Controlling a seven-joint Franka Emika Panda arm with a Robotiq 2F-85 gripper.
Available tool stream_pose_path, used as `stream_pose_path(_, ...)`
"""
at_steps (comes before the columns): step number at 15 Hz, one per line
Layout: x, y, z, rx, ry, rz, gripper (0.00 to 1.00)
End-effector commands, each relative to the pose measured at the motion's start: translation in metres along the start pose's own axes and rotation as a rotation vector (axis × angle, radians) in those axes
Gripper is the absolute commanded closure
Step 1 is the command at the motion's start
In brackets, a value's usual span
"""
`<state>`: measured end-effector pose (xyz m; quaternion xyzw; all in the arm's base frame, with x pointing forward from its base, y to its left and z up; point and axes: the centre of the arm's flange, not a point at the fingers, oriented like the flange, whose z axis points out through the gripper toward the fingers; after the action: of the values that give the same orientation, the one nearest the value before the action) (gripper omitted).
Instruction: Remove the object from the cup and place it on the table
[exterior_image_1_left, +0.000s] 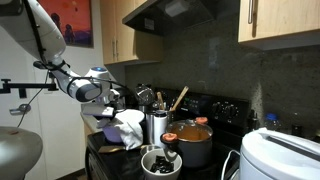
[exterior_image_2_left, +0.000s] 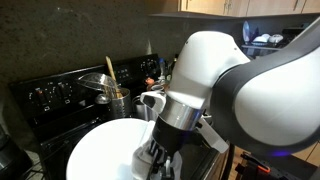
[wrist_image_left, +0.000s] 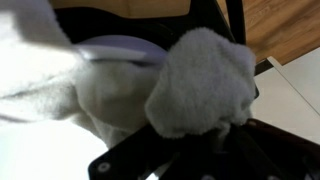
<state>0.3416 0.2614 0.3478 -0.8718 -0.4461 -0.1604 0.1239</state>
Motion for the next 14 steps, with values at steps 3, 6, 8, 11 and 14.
stream_pose_path(3, 0.003, 0.005, 0.028, -0.048, -0.017, 0.008, 0.97)
stream_pose_path(6, 0.011, 0.021, 0.027, -0.128, 0.009, 0.051, 0.97)
stream_pose_path(8, 0.019, 0.037, 0.023, -0.197, 0.041, 0.092, 0.97)
stream_pose_path(11, 0.031, 0.061, 0.018, -0.263, 0.096, 0.137, 0.97)
stream_pose_path(14, 0.050, 0.074, 0.014, -0.307, 0.136, 0.153, 0.97)
